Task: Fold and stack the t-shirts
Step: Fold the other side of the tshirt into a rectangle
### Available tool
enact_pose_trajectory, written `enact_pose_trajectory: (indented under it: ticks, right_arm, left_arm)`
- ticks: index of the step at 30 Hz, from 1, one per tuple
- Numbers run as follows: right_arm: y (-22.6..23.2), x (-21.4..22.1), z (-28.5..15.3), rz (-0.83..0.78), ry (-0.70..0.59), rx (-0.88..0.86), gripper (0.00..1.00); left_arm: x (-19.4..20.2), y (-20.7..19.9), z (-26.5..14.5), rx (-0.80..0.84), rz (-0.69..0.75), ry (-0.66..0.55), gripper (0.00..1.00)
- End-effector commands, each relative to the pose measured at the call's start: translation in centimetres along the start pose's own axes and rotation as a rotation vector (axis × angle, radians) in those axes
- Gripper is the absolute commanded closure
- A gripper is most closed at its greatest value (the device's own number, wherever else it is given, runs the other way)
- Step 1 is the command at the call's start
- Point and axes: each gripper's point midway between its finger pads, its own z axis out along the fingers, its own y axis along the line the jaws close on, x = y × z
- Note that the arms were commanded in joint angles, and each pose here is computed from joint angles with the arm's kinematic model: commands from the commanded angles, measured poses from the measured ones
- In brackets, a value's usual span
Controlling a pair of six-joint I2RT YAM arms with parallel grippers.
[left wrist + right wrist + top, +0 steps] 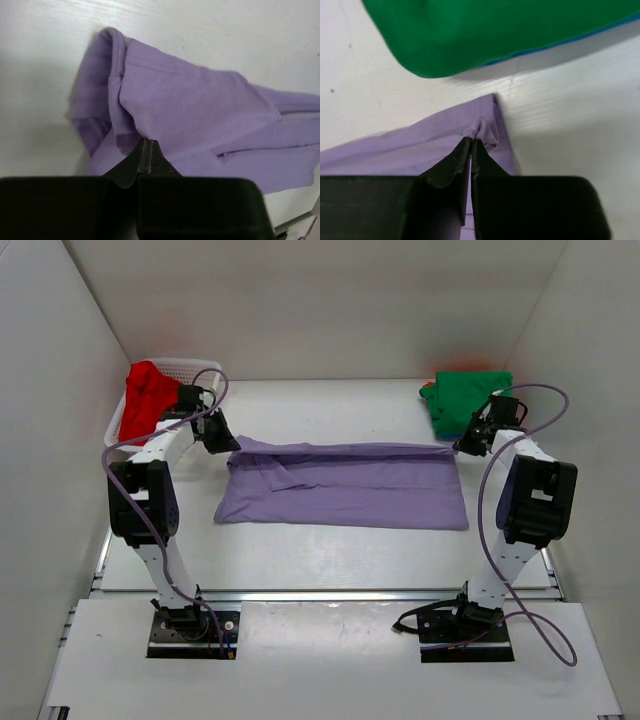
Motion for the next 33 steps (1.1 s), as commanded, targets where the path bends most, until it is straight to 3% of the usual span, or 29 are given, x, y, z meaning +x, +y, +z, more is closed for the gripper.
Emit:
enact_pose_trajectory:
  ticks: [1,12,25,33]
  right_arm:
    - [2.0,-2.0,-0.7,-0.029,-0.096,-0.085,1.0]
    - [1.0,2.7,-2.6,-0.002,-0.082,-0.1,1.0]
    - [-1.4,4.7,-5.4,0.016,-0.114,-0.068,1.0]
    - [-3.0,6.9,-6.5,0.066,-0.06,0.003,0.99]
  left_arm:
    - [-1.0,-1.2,-3.0,0.033,0.063,-0.096,1.0]
    - [2.2,0.1,-3.5,0.013,0.065,-0.065,1.0]
    - [5.0,1.9,-4.7,-0.02,0.057,-0.053,1.0]
    - [6.8,3.3,-5.2,-0.051,0.027,-0.042,0.98]
